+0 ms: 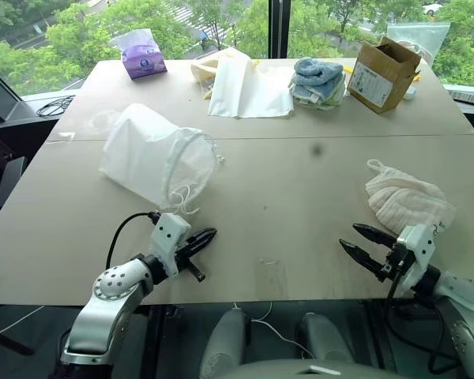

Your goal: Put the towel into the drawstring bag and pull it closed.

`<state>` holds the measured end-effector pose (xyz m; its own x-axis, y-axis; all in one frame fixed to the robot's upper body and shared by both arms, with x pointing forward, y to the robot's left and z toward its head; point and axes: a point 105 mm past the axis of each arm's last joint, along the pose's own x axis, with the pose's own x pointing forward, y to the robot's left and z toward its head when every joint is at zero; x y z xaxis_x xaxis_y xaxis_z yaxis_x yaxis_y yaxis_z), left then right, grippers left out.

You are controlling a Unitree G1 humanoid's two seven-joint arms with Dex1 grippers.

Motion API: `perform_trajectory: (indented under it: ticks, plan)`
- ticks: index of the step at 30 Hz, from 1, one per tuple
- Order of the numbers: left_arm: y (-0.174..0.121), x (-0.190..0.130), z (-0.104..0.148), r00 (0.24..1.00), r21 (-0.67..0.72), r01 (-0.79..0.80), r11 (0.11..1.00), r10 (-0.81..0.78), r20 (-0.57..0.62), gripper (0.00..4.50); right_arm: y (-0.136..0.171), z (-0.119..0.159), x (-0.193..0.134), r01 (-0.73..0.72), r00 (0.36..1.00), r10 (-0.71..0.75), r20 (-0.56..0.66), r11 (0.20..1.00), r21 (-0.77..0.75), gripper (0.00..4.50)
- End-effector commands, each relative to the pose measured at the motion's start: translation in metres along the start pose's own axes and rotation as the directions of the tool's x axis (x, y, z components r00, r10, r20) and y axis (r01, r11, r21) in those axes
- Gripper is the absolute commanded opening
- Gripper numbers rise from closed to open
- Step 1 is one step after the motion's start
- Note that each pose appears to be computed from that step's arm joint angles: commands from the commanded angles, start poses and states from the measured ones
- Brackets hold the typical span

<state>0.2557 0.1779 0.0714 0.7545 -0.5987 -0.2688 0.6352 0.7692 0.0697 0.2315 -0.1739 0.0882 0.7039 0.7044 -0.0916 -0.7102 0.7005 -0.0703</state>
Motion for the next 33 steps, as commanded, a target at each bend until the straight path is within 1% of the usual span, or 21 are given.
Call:
perform_trajectory:
  ticks: [1, 11, 14, 21, 24, 28, 30, 32, 33]
  plan:
    - [0.003, -0.006, 0.008, 0.999, 0.032, -0.029, 0.999, 0.028, 0.029, 0.0, 0.003, 0.008, 0.003, -0.021, 0.999, 0.022, 0.024, 0.999, -0.034, 2.58]
    - [0.002, -0.011, 0.008, 0.998, 0.038, -0.053, 0.998, 0.052, 0.042, 0.0, 0.004, 0.012, 0.009, -0.038, 0.999, 0.039, 0.036, 0.999, -0.036, 2.58]
    - [0.004, -0.012, 0.012, 0.995, 0.048, -0.074, 0.996, 0.071, 0.063, 0.0, 0.004, 0.011, 0.01, -0.039, 0.999, 0.04, 0.036, 0.999, -0.033, 2.58]
    - [0.012, -0.008, 0.034, 0.975, 0.083, -0.17, 0.982, 0.156, 0.161, 0.0, 0.006, 0.011, 0.013, -0.042, 0.998, 0.043, 0.038, 0.999, -0.031, 2.58]
    - [0.015, -0.002, 0.051, 0.947, 0.11, -0.251, 0.962, 0.221, 0.233, 0.0, 0.007, 0.014, 0.015, -0.048, 0.998, 0.05, 0.047, 0.998, -0.04, 2.58]
    - [0.013, 0.004, 0.074, 0.903, 0.154, -0.339, 0.928, 0.275, 0.331, 0.0, 0.015, 0.027, 0.021, -0.097, 0.99, 0.098, 0.103, 0.995, -0.013, 2.58]
    - [0.014, 0.004, 0.08, 0.88, 0.175, -0.391, 0.904, 0.311, 0.36, 0.0, 0.018, 0.032, 0.023, -0.121, 0.986, 0.12, 0.114, 0.993, 0.004, 2.58]
    - [0.009, 0.003, 0.087, 0.857, 0.191, -0.422, 0.886, 0.321, 0.403, 0.0, 0.021, 0.037, 0.026, -0.14, 0.982, 0.136, 0.132, 0.99, 0.026, 3.19]
    - [0.007, 0.002, 0.091, 0.846, 0.192, -0.431, 0.882, 0.321, 0.425, 0.25, 0.022, 0.039, 0.027, -0.144, 0.981, 0.14, 0.132, 0.989, 0.021, 3.42]
